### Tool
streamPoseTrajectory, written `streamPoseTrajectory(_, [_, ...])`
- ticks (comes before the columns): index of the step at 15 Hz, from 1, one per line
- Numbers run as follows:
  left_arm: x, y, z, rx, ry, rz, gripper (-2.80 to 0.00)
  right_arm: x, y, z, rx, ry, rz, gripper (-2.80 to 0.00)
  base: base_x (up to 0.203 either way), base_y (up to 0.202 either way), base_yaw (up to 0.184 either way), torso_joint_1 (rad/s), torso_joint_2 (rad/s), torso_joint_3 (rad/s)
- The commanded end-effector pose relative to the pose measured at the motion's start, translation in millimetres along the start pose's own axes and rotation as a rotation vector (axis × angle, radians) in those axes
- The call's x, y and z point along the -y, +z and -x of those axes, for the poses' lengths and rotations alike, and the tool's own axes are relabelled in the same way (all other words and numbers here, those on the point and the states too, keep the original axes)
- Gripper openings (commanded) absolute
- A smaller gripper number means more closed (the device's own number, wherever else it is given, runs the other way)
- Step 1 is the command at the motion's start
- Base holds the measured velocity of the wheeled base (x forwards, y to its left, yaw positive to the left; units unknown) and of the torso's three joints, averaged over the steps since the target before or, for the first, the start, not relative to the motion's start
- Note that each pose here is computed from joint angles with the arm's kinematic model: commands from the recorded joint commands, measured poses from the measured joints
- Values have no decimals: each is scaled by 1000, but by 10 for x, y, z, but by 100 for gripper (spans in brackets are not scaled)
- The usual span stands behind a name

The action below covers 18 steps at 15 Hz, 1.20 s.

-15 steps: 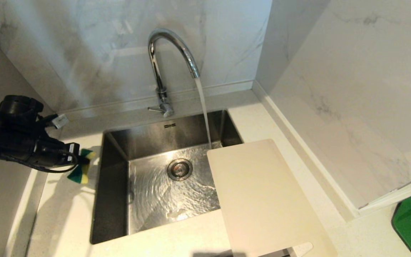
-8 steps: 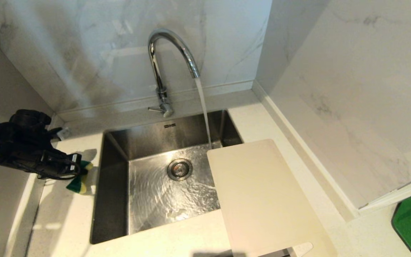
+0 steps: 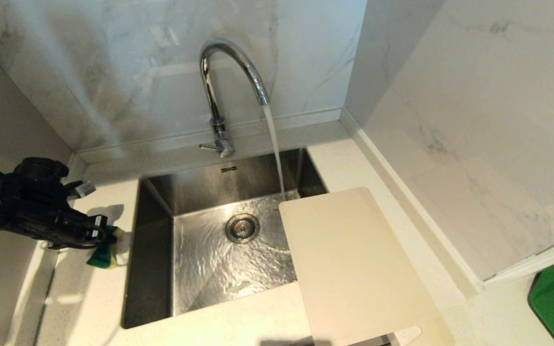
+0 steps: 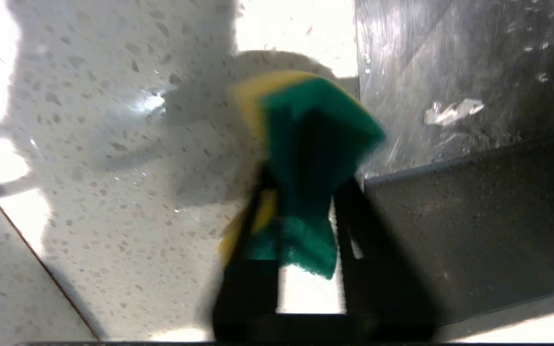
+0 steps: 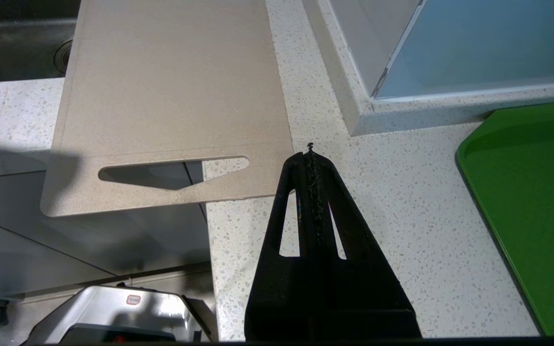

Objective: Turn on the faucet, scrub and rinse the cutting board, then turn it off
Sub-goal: Put down the cleaning cloth, then turn off the tap

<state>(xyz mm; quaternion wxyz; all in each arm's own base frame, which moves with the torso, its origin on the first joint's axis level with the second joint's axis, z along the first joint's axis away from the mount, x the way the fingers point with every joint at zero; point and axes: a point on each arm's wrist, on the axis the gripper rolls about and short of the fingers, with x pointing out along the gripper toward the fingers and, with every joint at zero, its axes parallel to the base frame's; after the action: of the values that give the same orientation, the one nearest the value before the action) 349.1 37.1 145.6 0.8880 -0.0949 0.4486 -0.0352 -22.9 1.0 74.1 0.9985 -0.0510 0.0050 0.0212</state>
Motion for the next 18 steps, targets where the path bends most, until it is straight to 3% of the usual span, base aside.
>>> streamPoseTrajectory(1, [-9, 2, 34, 16, 2, 3, 0, 0, -2, -2, -2, 1, 1, -280, 0, 0, 0, 0, 0, 0])
streamPoseTrajectory(5, [-71, -21, 296, 71, 9, 21, 0, 0, -2, -2, -2, 0, -12, -280, 0, 0, 0, 0, 0, 0])
streamPoseTrajectory(12, [27, 32, 736, 205, -40, 0, 0, 0, -1, -1, -1, 0, -12, -280, 0, 0, 0, 0, 0, 0])
streamPoseTrajectory(13, [58, 48, 810, 233, -46, 2, -91, 0, 0, -1, -1, 0, -13, -280, 0, 0, 0, 0, 0, 0])
streamPoseTrajectory(14, [122, 81, 862, 272, -63, 15, -280, 0, 1, -1, 0, -1, -12, -280, 0, 0, 0, 0, 0, 0])
streamPoseTrajectory(16, [248, 166, 920, 347, -119, 92, -280, 0, -2, -2, -1, 0, -13, -280, 0, 0, 0, 0, 0, 0])
streamPoseTrajectory(18, [477, 326, 963, 430, -235, 226, -280, 0, 1, 0, 0, -1, -13, -280, 0, 0, 0, 0, 0, 0])
